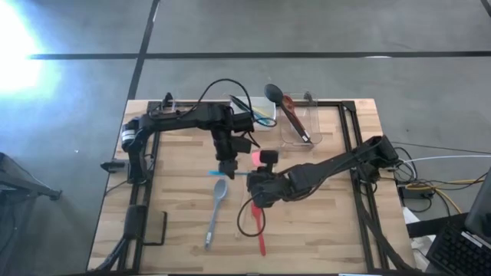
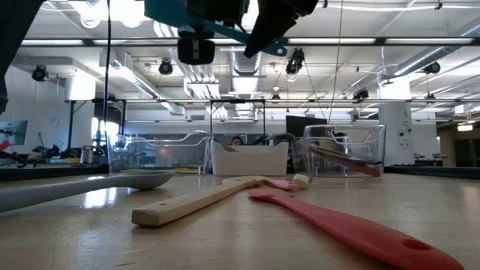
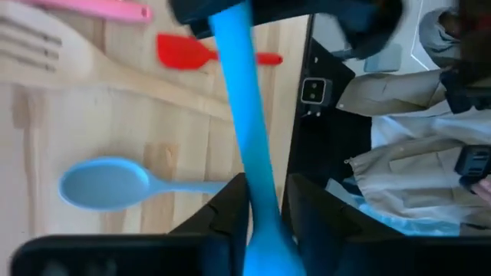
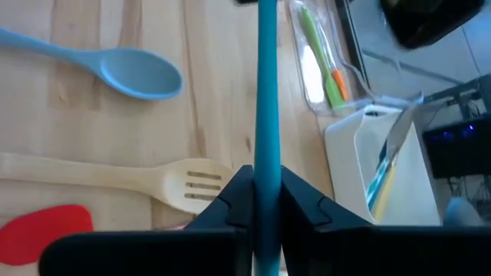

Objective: Pick & Place Kitchen Items
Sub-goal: Put the blue spatula into the left transparent bin

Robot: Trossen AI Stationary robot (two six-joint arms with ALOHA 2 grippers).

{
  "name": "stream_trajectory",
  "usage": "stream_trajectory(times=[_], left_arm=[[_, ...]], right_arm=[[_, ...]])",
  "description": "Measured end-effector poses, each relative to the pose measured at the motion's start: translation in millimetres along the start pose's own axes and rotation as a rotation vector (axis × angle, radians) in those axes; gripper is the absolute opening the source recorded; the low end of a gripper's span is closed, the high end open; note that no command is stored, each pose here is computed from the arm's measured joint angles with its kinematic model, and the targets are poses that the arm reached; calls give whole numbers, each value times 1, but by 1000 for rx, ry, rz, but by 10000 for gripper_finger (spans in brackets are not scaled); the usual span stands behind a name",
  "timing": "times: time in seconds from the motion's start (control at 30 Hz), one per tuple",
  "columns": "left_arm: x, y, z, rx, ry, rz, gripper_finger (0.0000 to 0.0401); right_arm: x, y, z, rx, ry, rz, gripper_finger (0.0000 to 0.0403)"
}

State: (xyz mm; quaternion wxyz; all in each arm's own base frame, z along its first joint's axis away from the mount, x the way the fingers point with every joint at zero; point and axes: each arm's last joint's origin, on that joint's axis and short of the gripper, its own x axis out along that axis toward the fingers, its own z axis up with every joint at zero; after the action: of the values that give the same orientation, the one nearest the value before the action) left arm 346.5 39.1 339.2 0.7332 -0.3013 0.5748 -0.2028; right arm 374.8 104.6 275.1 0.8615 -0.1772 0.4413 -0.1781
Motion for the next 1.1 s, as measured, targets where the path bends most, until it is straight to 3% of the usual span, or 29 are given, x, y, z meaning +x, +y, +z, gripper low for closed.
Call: stream_trajectory(times=[0.27, 0.53, 0.77, 0.93, 1.1], left_arm=[[-38, -29, -1, 113, -86, 20, 144], [-76, -59, -16, 194, -176, 55, 151], [-119, -95, -63, 404, -400, 344, 149], [-132, -116, -85, 619, -686, 374, 149], [-119, -107, -97, 761, -904, 361, 149]], right_arm=[[3, 1, -7, -8, 60, 5, 23], [6, 2, -24, 45, 159, -25, 22], [22, 9, -59, 145, 212, -39, 22], [29, 12, -79, 289, 56, 22, 22], [21, 4, -88, 445, -244, 101, 22]])
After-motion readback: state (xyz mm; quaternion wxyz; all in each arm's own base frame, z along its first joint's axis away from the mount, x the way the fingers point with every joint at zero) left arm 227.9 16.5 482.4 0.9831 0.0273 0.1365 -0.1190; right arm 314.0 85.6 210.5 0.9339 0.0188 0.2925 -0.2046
